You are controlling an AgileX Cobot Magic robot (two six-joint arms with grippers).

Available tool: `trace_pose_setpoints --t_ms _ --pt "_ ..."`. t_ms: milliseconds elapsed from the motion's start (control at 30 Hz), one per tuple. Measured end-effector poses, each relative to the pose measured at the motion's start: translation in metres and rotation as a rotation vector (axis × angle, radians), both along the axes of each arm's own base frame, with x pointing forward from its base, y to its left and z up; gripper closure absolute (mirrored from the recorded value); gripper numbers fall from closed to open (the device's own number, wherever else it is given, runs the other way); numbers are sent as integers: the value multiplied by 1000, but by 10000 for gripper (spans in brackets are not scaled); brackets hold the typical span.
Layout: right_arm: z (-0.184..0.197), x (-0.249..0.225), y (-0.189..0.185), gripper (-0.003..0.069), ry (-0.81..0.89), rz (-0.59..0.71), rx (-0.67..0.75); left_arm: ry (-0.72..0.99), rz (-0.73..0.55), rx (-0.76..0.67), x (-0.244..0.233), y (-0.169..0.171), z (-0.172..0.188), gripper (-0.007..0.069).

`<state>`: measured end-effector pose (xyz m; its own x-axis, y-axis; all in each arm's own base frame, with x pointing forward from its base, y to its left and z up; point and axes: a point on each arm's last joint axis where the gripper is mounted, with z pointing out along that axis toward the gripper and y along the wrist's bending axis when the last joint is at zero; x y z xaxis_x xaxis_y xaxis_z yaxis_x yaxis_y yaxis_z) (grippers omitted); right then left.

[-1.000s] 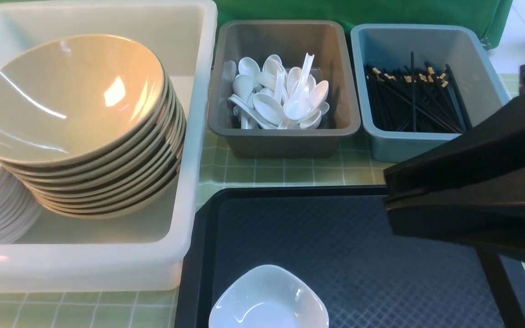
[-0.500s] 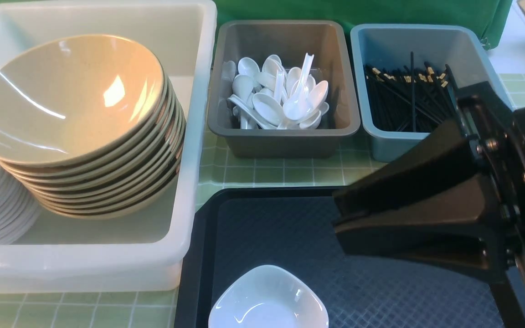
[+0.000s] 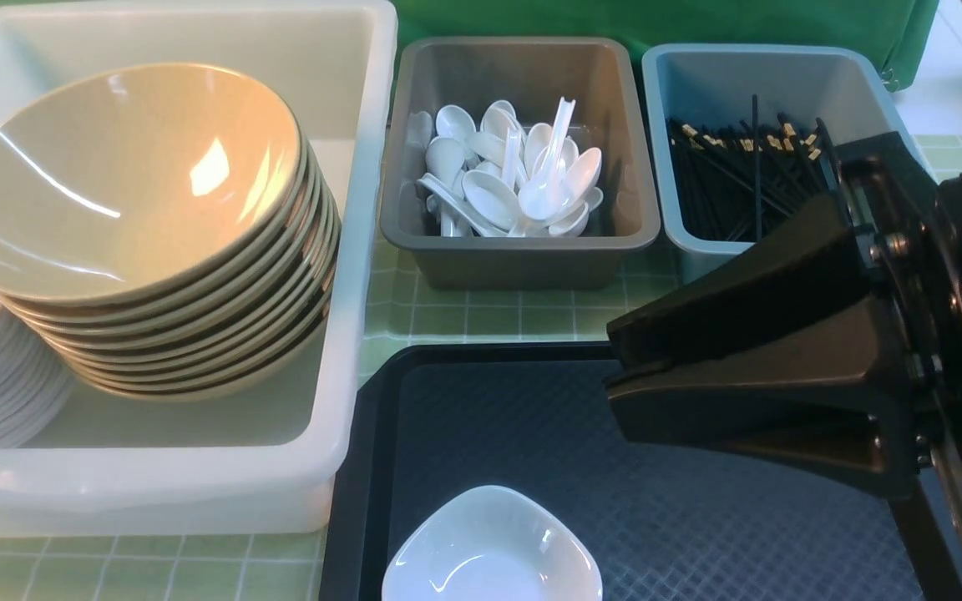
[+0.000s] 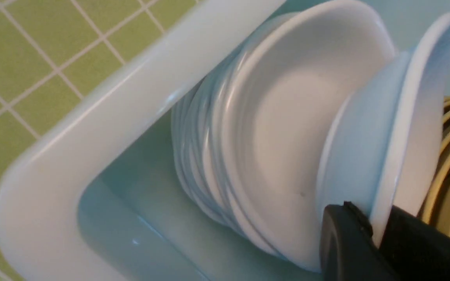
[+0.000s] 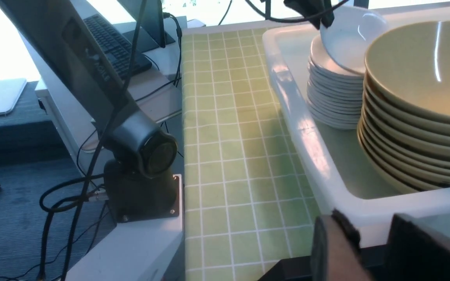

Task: On green table put chopsticks spoon bowls plates into blue grey white boxes.
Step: 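Place the white bowl into the white bin with the other dishes with the left gripper, then grasp the small white bowl on the black tray by its rim with the left gripper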

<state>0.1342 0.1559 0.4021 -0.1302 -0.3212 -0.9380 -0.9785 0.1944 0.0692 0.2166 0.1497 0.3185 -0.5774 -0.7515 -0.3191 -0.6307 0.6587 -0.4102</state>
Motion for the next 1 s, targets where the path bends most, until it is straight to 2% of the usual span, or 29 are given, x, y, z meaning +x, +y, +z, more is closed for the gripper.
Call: trace_pose_setpoints --t_ms 200,367,500,567,700,833,867,900,933,1000 --pt "0 0 0 454 -1 -2 1 53 -30 29 1 -5 -2 445" --pt "0 1 0 453 -4 -11 5 96 -43 46 2 -10 -4 186" --pt "1 5 -1 445 -23 -47 9 133 22 101 -6 -7 0 3" --pt "0 9 -2 441 -40 -92 -11 136 62 125 -11 -7 5 -36" --pt "-6 17 -8 433 -47 -187 -90 125 50 145 -15 -13 11 -38" --pt "-5 24 -19 432 -16 -283 -181 66 -101 212 -16 -38 26 -38" --pt "-4 26 -22 432 -9 -307 -197 34 -177 240 -15 -51 32 -38" --pt "-1 28 -30 432 4 -350 -214 -19 -320 284 -13 -75 40 -38" --pt "-1 28 -30 432 8 -355 -213 -31 -338 293 -14 -79 43 -38" --pt "5 25 -43 431 6 -417 -209 -120 -628 356 -15 -126 53 -33"
